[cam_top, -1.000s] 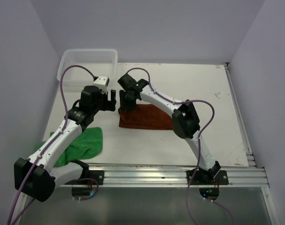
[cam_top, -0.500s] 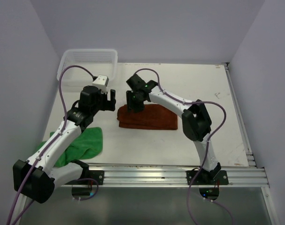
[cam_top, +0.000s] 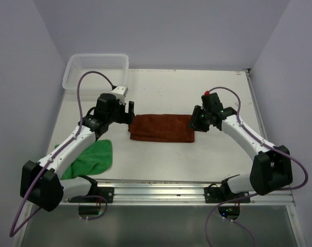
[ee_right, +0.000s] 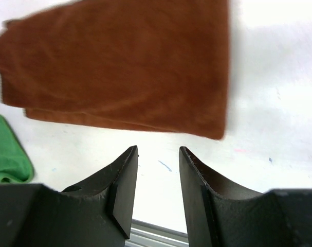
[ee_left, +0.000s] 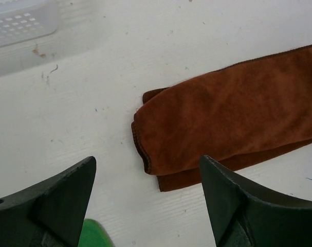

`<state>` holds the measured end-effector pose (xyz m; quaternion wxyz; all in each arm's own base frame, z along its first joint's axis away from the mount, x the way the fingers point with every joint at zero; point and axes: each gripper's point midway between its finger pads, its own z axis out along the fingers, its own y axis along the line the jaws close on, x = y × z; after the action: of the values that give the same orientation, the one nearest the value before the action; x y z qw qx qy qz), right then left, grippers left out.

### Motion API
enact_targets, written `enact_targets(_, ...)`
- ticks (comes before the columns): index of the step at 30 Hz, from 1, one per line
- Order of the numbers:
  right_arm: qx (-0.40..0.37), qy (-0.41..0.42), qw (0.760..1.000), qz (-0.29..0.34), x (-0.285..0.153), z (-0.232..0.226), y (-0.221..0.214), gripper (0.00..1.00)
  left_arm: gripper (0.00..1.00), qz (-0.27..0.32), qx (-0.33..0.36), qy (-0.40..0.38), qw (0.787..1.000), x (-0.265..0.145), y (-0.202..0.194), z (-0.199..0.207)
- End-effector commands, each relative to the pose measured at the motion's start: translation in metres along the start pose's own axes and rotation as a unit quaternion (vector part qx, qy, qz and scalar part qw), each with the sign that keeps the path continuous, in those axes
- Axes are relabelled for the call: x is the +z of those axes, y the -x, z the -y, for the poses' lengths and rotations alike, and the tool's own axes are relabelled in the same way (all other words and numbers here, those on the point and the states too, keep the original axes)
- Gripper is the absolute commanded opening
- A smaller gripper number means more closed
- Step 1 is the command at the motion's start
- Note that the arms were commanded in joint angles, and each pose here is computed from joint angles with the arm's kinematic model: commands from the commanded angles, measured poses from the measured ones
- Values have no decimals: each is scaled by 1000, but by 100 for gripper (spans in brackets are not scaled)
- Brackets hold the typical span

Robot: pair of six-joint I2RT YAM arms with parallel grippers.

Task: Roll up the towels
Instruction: Fold the towel

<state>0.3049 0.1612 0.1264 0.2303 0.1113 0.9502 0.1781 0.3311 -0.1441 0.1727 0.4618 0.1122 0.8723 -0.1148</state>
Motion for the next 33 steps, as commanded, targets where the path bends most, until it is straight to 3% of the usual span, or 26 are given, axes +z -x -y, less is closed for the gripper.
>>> enact_targets(1,38,22,999,8,8,22,-18,42,84,31,-14,-56,998,7,38,27)
enact_targets(7,147,61,986,47,17,65,-30,42,85,23,-2,-80,997,25,75,58)
enact_targets(18,189,111,975,47,40,71,-37,43,85,-25,73,-106,991,85,99,160)
enact_targets(26,189,121,974,27,62,72,-42,43,85,-71,115,-118,984,130,70,224)
enact_targets(29,183,113,976,19,66,77,-49,41,85,-83,126,-119,981,143,61,238)
enact_targets(33,175,104,979,16,68,84,-58,25,85,-87,125,-129,980,154,52,255)
